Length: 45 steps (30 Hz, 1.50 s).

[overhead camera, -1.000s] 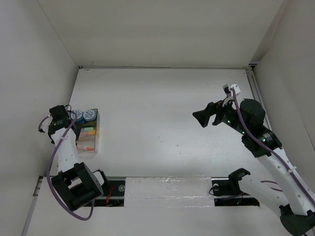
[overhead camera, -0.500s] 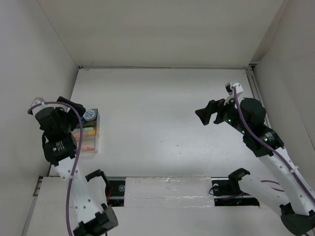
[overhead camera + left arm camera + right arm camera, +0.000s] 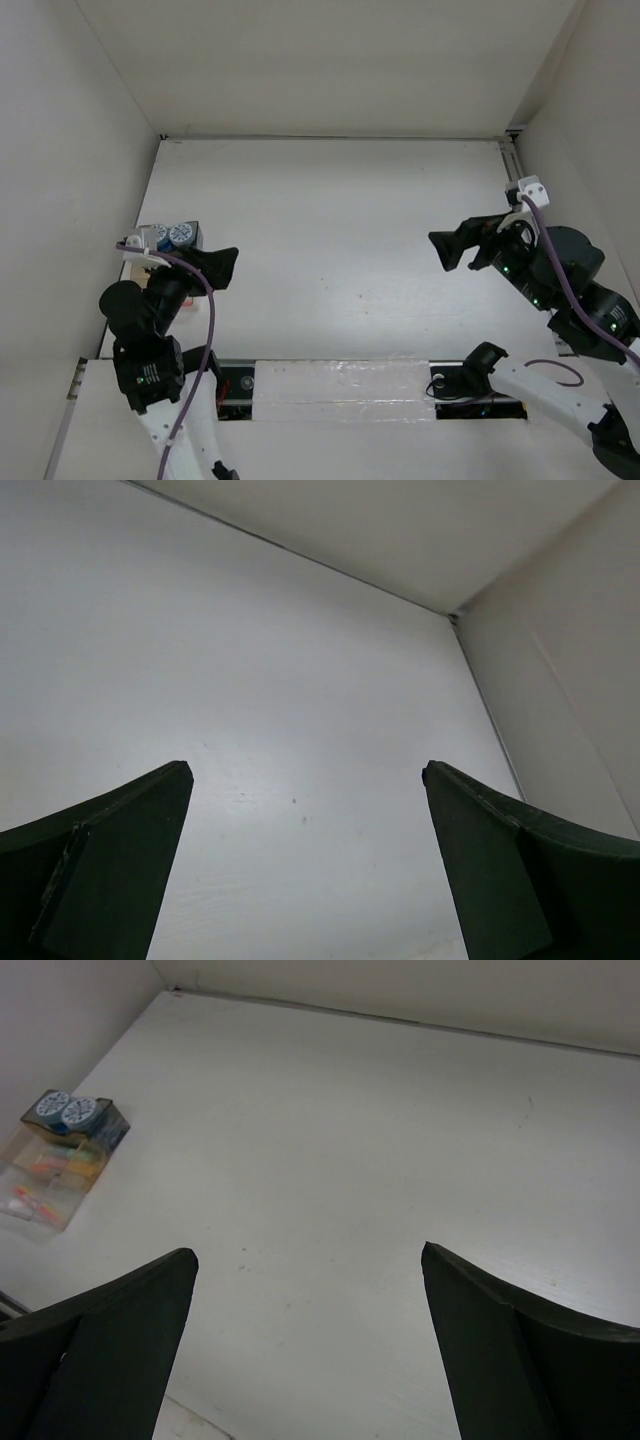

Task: Sort the stationery into containers
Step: Place the stationery into the container

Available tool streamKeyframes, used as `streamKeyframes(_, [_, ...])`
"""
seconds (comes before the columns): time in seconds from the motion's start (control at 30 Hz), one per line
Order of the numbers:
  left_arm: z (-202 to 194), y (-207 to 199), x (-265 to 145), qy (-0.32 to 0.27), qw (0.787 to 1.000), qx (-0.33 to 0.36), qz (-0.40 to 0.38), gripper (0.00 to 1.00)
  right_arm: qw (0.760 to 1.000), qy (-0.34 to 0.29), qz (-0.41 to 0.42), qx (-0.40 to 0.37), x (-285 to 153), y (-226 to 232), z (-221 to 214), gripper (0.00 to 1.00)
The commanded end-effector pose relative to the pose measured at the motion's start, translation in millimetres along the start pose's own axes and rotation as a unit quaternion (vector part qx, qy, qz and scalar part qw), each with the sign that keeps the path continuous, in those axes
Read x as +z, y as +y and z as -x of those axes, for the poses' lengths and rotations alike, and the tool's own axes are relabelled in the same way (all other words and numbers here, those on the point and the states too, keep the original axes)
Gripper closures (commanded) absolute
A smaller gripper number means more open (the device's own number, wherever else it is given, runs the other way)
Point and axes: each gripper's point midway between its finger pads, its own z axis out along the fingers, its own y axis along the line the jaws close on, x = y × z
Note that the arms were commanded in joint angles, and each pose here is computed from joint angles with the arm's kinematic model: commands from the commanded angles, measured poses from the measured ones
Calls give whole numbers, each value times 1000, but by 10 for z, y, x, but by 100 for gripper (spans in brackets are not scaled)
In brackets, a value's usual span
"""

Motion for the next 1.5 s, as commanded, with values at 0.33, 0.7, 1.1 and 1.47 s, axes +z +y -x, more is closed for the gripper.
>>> streamKeyframes(0.33, [-382, -638, -304, 124, 977, 61, -164, 0, 992, -8, -129, -8, -703, -597, 53, 0])
streamKeyframes(0.7, [-666, -574, -564, 142, 965, 108, -191, 0, 993, 7, -118, -16, -674, -571, -59, 0])
streamKeyframes(1.1, [-512, -599, -683, 69, 968, 136, -199, 0, 992, -31, -125, -4, -969, -684, -7, 0])
streamKeyframes(1.47, [-547, -526, -640, 69, 970, 138, -188, 0, 991, -46, -127, 2, -977, -696, 17, 0])
